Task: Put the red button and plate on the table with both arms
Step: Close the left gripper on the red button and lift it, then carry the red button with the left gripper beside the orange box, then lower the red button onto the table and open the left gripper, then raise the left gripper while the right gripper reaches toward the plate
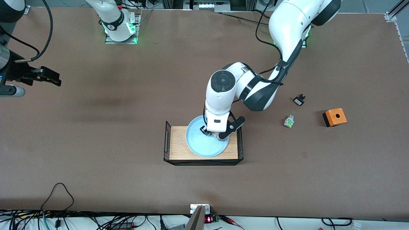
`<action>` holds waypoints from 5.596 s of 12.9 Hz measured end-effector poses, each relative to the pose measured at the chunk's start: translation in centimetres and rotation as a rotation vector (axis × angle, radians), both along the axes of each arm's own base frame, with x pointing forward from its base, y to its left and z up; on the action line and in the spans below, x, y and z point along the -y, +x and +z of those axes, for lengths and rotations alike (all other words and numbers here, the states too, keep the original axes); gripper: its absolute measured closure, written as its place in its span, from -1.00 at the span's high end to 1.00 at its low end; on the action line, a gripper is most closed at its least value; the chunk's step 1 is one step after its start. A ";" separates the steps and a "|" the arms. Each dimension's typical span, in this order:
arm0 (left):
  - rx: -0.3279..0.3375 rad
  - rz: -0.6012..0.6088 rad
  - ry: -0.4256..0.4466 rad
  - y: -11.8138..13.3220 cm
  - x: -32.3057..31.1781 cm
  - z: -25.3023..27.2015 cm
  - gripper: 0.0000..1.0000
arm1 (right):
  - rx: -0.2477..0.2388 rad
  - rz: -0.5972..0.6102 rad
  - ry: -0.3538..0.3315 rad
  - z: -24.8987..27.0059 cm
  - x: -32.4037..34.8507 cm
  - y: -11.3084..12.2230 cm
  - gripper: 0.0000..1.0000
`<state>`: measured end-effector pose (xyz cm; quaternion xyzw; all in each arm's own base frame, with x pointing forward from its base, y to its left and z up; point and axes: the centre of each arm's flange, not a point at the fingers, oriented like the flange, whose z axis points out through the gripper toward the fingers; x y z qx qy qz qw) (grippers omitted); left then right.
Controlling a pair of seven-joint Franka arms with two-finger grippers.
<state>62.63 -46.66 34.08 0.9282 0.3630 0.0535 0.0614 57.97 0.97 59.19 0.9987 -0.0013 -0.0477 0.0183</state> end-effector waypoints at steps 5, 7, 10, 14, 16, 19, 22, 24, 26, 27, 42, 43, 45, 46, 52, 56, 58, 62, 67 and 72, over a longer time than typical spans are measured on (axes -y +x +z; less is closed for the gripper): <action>0.005 0.005 0.006 0.0 -0.2 2.1 -0.15 | 0.000 0.000 -0.001 0.0 0.0 0.0 1.00; -0.004 0.008 0.023 -0.3 -0.5 3.6 -0.15 | 0.001 0.000 -0.001 0.0 0.0 0.0 1.00; -0.021 0.010 0.059 -1.5 -1.1 7.6 -0.15 | 0.001 -0.001 -0.002 0.0 0.1 0.0 1.00; -0.056 -0.004 0.126 -4.8 -1.2 13.0 -0.15 | 0.001 -0.008 -0.002 0.1 0.5 0.0 1.00; -0.055 -0.007 0.152 -5.5 -2.3 15.6 -0.15 | 0.001 -0.009 -0.002 0.1 0.5 0.0 1.00; -0.115 -0.090 0.242 -4.3 -7.5 17.5 -0.15 | 0.001 -0.009 -0.002 0.1 0.5 0.0 1.00; -0.150 -0.151 0.258 0.0 -16.0 18.2 -0.15 | 0.001 -0.009 -0.002 0.1 0.5 0.0 1.00; -0.168 -0.185 0.260 2.3 -21.2 18.1 -0.15 | 0.001 -0.009 -0.002 0.1 0.5 0.0 1.00; -0.194 -0.237 0.263 3.8 -25.8 17.6 -0.15 | 0.001 -0.009 -0.002 0.1 0.5 0.0 1.00; -0.208 -0.264 0.264 4.4 -28.0 17.3 -0.15 | 0.001 -0.007 -0.002 0.1 0.4 0.0 1.00; -0.215 -0.571 0.202 2.4 -42.5 8.3 -0.15 | 0.001 -0.003 -0.002 0.1 0.2 0.0 1.00; -0.229 -0.599 0.187 1.7 -43.7 7.6 -0.15 | 0.001 -0.003 -0.002 0.1 0.2 0.0 1.00; -0.242 -0.656 0.147 0.4 -45.1 5.1 -0.15 | 0.001 -0.001 -0.002 0.1 0.1 0.0 1.00; -0.244 -0.676 0.140 -0.3 -45.3 3.6 -0.15 | 0.001 -0.001 -0.002 0.1 0.1 0.0 1.00; -0.178 -0.765 0.133 -3.9 -48.8 -4.4 -0.15 | 0.002 -0.001 -0.002 0.1 0.1 0.0 1.00; -0.139 -0.784 0.115 -6.7 -52.1 -9.9 -0.15 | 0.002 -0.001 -0.002 0.1 0.1 0.0 1.00; -0.132 -0.779 0.101 -7.3 -52.4 -11.9 -0.15 | 0.002 -0.001 -0.002 0.1 0.1 0.0 1.00; -0.119 -0.779 0.078 -7.7 -52.1 -14.9 -0.15 | -0.002 -0.011 0.012 -0.1 0.3 0.1 1.00; -0.101 -0.809 0.081 -7.4 -52.1 -15.2 0.17 | -0.030 -0.117 0.170 -0.8 -3.0 0.3 1.00; -0.103 -0.871 0.156 -4.9 -52.9 -5.6 1.00 | -0.065 -0.385 0.100 -5.0 -14.8 1.0 1.00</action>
